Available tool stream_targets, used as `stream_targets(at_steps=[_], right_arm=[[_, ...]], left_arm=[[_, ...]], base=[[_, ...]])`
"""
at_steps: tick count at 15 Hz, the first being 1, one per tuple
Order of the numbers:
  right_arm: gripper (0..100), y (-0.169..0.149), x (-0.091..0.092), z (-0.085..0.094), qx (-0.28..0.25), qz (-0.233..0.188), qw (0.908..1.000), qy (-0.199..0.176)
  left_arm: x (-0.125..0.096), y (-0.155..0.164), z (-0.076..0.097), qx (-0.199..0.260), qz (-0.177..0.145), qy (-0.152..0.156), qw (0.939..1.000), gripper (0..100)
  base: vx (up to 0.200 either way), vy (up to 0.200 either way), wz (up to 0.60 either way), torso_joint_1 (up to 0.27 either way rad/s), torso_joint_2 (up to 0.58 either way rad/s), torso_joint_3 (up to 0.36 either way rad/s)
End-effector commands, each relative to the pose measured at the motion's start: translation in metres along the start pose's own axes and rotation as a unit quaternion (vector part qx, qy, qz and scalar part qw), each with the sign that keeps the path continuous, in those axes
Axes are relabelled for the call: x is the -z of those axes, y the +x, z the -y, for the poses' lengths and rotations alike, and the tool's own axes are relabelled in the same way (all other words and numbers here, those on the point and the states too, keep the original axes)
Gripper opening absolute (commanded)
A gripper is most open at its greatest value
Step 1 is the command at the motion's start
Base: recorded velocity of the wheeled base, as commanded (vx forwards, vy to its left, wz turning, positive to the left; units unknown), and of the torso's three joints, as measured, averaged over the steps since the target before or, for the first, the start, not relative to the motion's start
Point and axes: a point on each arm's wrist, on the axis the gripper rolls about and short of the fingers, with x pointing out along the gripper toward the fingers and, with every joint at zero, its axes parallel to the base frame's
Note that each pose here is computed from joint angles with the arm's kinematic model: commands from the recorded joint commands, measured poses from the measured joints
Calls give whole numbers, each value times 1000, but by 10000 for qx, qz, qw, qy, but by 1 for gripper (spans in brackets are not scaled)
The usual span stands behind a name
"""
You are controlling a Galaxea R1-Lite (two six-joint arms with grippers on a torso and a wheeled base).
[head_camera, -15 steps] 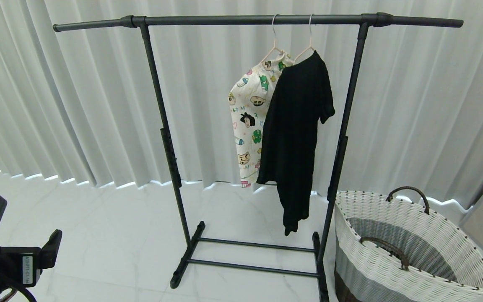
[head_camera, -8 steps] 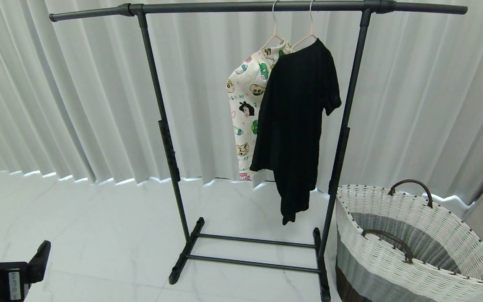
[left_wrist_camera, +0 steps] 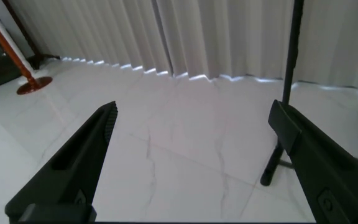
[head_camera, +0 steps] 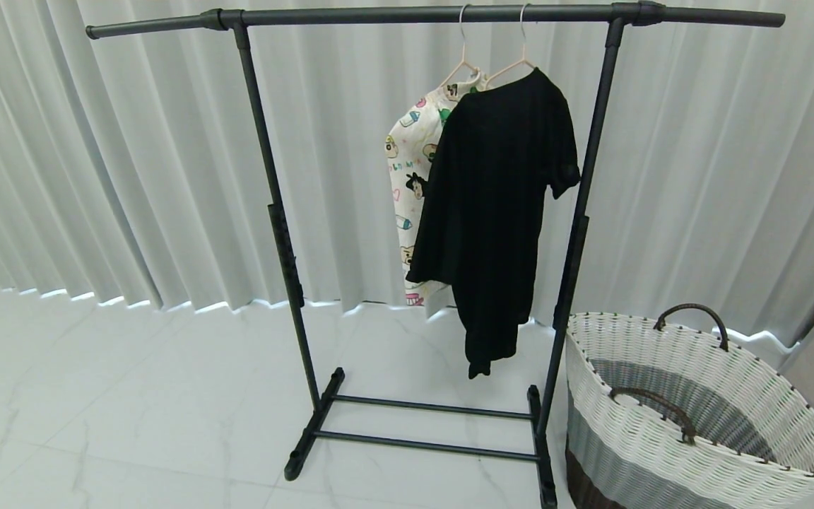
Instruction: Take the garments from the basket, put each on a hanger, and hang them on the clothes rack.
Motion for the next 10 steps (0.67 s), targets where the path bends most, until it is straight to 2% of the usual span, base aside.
stream_targets(at_steps=[1,3,5,6,7,8,10], right_arm=[[100,-21,56,4,-111,627,9977,221],[100,-19,61,3,168,590,9978,261],[100,-19,63,3,169,494,9982,307],[100,-19,63,3,154,496,9982,298],[100,-19,63,3,160,488,9981,326],[100,-19,64,3,153,476,9978,426],[100,-19,64,3,130,479,9978,441]], left_arm=[[23,-27,-11,-211,655,-49,9976,100],[23,-27,-11,-256,618,-24,9978,100],[23,-27,-11,-253,578,23,9980,100],[26,-26,-10,-191,498,49,9986,100],[32,-26,-8,-118,223,23,9997,100],[37,-26,-6,-51,9,-147,9999,100],[38,-26,-6,-45,-15,-430,9991,100]], base=[[0,0,0,0,0,0],[0,0,0,0,0,0],[0,0,0,0,0,0],[0,0,0,0,0,0],[0,0,0,0,0,0],[0,0,0,0,0,0],[0,0,0,0,0,0]])
